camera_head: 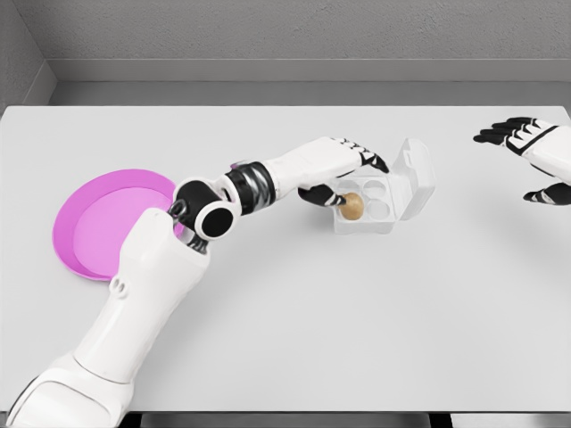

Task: Pack egg into the box and close the box lid

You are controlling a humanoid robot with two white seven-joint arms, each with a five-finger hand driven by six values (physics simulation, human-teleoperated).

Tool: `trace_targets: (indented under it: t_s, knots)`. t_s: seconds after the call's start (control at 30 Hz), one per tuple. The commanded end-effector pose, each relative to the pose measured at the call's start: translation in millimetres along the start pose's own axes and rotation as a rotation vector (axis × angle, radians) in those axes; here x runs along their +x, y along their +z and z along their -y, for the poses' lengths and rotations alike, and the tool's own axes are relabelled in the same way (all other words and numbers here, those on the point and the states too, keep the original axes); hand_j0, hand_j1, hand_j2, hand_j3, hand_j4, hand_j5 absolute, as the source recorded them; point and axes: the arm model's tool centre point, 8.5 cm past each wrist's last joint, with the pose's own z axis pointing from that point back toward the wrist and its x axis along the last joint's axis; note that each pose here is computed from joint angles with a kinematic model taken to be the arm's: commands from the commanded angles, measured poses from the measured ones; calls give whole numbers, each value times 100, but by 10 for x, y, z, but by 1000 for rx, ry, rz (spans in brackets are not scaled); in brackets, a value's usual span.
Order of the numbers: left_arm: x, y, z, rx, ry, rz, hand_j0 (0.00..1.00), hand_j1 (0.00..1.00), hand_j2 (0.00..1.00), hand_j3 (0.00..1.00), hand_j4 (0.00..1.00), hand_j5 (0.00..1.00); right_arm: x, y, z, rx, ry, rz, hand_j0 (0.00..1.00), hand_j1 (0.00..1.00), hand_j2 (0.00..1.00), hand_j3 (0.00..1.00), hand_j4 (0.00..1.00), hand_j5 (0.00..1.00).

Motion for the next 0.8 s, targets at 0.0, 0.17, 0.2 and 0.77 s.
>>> trace_targets:
  t_s: [0.0,0.17,0.2,0.77]
  knots:
    - [0,200,-351,121,4,-18,95,95,95,95,95,95,2,0,0,-1,-4,1,100,100,100,100,100,100]
    - [-12,975,-862,395,-26,-63,100,100,100,100,100,100,64,-73,-81,-3,-24,19,100,100,100,100,100,100]
    - [-107,1155,-896,421,11,-16,100,100,100,100,100,100,99,-101,-90,-6,-24,30,100,100,100,100,100,100]
    - [-1324,3418,-31,506,194,-185,100,100,100,100,100,100,380,-273,-257,23,-26,114,100,100,100,100,100,100]
